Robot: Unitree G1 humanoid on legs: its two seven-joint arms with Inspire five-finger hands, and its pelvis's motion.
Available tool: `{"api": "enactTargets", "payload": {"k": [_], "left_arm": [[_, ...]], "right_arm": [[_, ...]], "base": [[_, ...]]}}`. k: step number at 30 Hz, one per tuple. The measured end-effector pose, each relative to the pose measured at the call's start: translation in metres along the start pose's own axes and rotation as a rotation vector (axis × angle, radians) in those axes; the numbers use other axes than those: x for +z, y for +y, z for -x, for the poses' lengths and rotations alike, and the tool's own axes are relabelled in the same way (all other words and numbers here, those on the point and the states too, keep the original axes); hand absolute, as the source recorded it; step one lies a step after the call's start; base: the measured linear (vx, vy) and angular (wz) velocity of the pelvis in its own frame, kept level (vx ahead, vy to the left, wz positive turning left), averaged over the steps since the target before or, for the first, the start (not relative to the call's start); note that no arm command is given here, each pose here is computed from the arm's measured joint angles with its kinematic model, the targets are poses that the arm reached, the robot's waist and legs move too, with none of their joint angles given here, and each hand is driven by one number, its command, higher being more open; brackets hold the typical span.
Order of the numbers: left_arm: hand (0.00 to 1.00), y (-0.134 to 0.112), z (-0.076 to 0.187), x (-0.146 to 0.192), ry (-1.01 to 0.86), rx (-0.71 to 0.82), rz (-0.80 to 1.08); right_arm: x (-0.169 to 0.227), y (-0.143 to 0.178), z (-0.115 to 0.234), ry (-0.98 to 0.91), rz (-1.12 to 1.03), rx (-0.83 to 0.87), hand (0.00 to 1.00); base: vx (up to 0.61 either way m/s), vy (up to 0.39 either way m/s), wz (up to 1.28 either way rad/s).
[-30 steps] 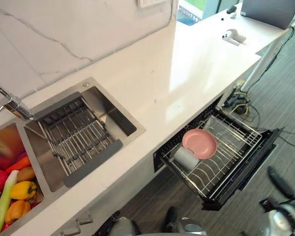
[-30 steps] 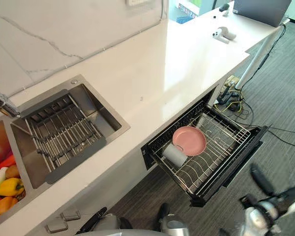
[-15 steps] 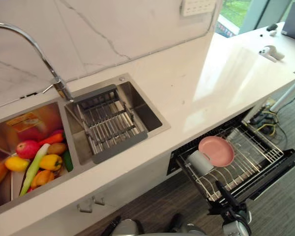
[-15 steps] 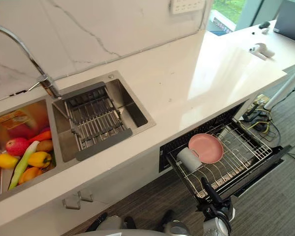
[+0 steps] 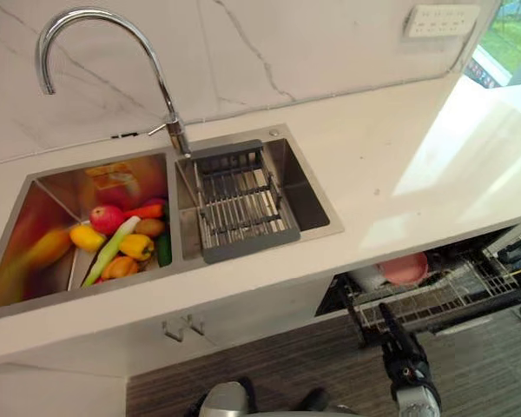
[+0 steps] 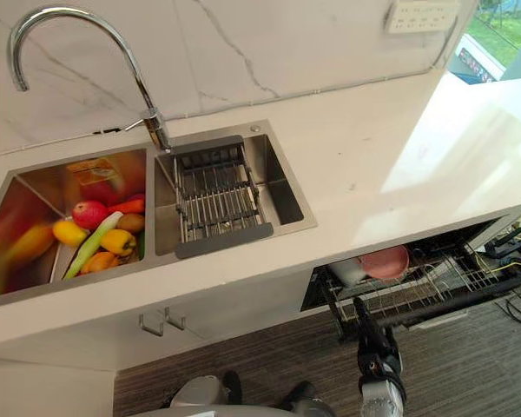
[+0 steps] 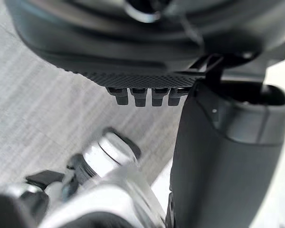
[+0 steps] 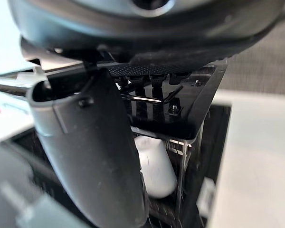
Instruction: Walk over to the sink, pick up the cup, carry it to the dishwasher, place the cup inside the dishwasher, then close the dishwasher door
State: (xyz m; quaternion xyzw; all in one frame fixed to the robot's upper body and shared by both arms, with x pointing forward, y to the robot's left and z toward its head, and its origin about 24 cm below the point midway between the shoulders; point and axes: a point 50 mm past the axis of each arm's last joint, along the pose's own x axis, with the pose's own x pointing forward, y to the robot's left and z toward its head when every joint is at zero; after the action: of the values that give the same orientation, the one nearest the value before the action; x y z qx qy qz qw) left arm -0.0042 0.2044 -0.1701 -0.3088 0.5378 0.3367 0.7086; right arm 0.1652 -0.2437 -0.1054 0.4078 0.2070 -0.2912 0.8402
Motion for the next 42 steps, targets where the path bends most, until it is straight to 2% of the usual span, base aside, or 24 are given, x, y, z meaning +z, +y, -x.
{"api": "enactTargets", "payload": {"k": [3, 5, 7, 12, 15, 20, 21, 23, 24, 26, 27, 29, 32, 36, 38, 42], "left_arm": [[1.0, 0.003, 0.001, -0.004, 0.004, 0.0, 0.006], [1.0, 0.007, 0.001, -0.003, -0.009, 0.009, 0.028], [1.0, 0.007, 0.001, -0.002, -0.014, 0.009, 0.028], [1.0, 0.009, 0.001, 0.004, -0.034, 0.012, 0.021], [1.0, 0.003, 0.0, 0.007, -0.046, -0.013, -0.001], [1.0, 0.001, -0.001, 0.016, -0.068, -0.032, -0.069], [1.0, -0.004, -0.002, 0.021, -0.085, -0.05, -0.085], [1.0, -0.014, -0.003, 0.028, -0.106, -0.113, -0.077], [1.0, -0.027, -0.003, 0.031, -0.121, -0.191, -0.049], [1.0, -0.045, -0.002, 0.034, -0.146, -0.305, -0.001], [1.0, -0.045, -0.002, 0.034, -0.142, -0.316, -0.001], [1.0, -0.048, -0.001, 0.04, -0.153, -0.391, 0.006], [1.0, -0.043, 0.001, 0.048, -0.17, -0.449, 0.038], [1.0, -0.056, 0.001, 0.059, -0.143, -0.512, -0.029], [1.0, -0.067, 0.0, 0.061, -0.116, -0.537, -0.055], [1.0, -0.064, 0.0, 0.072, -0.105, -0.545, -0.074]], "right_arm": [[0.003, 0.026, -0.01, 0.003, 0.027, 0.103, 1.0], [-0.005, 0.054, -0.014, 0.036, 0.063, 0.229, 1.0], [-0.006, 0.065, -0.016, 0.036, 0.083, 0.267, 1.0], [-0.011, 0.063, -0.013, 0.106, 0.191, 0.304, 1.0], [-0.014, 0.053, -0.004, 0.186, 0.353, 0.383, 1.0], [-0.03, 0.017, 0.016, 0.356, 0.498, 0.452, 1.0], [-0.047, 0.001, 0.024, 0.472, 0.562, 0.46, 1.0], [-0.068, -0.02, 0.034, 0.577, 0.603, 0.396, 1.0], [-0.081, -0.035, 0.042, 0.624, 0.63, 0.325, 1.0], [-0.076, -0.044, 0.041, 0.502, 0.708, 0.242, 1.0], [-0.07, -0.046, 0.039, 0.456, 0.717, 0.21, 1.0], [-0.049, -0.061, 0.036, 0.312, 0.706, 0.038, 1.0], [-0.037, -0.087, 0.043, 0.27, 0.67, -0.144, 1.0], [-0.051, -0.096, 0.056, 0.338, 0.739, -0.163, 1.0], [-0.064, -0.092, 0.059, 0.366, 0.722, -0.147, 1.0], [-0.07, -0.07, 0.047, 0.363, 0.717, -0.085, 1.0]], "base": [[0.01, 0.02, 0.16], [0.03, 0.008, 0.14], [0.05, 0.019, 0.05], [0.07, 0.033, -0.01], [0.07, 0.046, 0.05], [0.1, 0.069, 0.11], [0.1, 0.091, 0.19], [0.11, 0.12, 0.42], [0.1, 0.123, 0.53], [0.11, 0.139, 0.28], [0.13, 0.186, 0.22], [0.11, 0.182, 0.35], [0.13, 0.114, 0.34], [0.16, 0.022, 0.94], [0.13, -0.07, 1.18], [0.14, -0.227, 0.48]]}}
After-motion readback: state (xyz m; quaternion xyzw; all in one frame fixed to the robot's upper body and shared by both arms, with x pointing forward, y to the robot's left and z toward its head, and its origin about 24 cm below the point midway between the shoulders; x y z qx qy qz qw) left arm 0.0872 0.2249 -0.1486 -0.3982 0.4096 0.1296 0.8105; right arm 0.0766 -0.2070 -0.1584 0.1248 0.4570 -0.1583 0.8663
